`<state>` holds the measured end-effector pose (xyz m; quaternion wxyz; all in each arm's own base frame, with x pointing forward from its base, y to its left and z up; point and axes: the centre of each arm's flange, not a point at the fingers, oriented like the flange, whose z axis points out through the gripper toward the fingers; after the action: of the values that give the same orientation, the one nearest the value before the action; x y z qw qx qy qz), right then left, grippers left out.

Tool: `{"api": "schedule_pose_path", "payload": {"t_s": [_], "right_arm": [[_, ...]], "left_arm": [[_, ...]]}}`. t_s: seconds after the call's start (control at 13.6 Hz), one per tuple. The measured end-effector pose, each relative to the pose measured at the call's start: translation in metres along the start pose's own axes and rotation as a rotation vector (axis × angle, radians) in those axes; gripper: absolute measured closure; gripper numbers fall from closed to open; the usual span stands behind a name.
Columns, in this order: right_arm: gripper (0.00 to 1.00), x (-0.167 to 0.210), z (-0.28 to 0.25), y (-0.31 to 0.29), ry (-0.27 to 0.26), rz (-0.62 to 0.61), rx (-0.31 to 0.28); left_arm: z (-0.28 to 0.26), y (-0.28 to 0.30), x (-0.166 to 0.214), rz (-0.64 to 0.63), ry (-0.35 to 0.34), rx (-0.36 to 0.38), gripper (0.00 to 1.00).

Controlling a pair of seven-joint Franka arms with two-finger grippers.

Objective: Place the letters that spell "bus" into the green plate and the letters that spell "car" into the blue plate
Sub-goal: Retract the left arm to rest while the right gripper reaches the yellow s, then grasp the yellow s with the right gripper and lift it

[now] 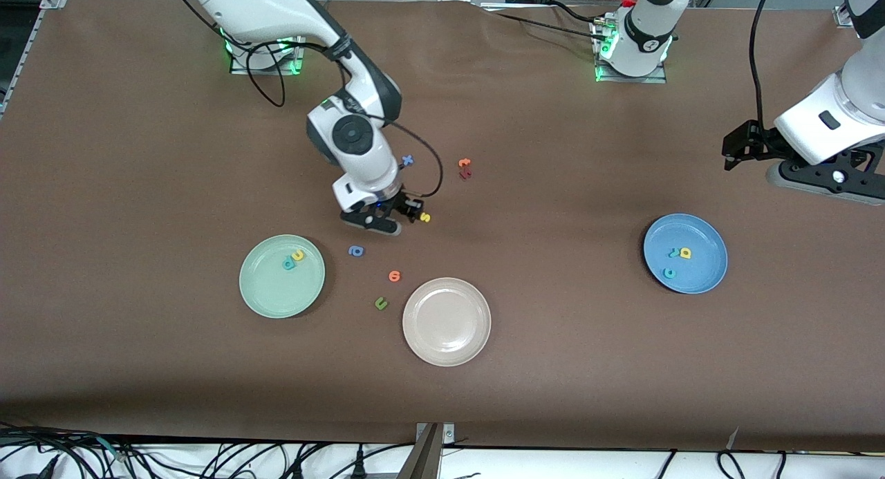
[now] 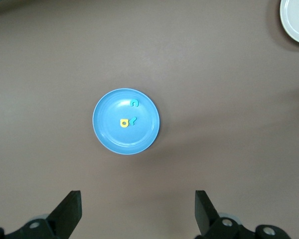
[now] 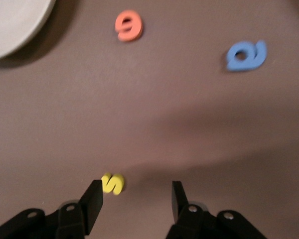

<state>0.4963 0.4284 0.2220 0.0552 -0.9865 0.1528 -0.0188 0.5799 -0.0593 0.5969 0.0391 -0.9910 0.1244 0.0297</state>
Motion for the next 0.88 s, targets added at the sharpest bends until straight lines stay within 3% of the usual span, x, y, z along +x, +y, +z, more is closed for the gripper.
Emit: {"api": "schedule_pose_path", "payload": {"t_s": [0.15, 0.22, 0.88], "right_arm": [[0.22, -0.014, 0.014, -0.006, 0.029, 0.019, -0.011], [0.20, -0.017, 0.022, -0.006, 0.041, 0.029, -0.017], [0.27, -0.008, 0.041, -0.021, 0.055, 0.159, 0.005]], "left_arm": [[0.012, 0.011, -0.002, -0.063, 0.035, -0.029, 0.00], [0.015, 0.017, -0.005, -0.103, 0.043, -0.052, 0.00], [0.014, 0.026, -0.018, -0.135, 0.017, -0.054, 0.00]]}}
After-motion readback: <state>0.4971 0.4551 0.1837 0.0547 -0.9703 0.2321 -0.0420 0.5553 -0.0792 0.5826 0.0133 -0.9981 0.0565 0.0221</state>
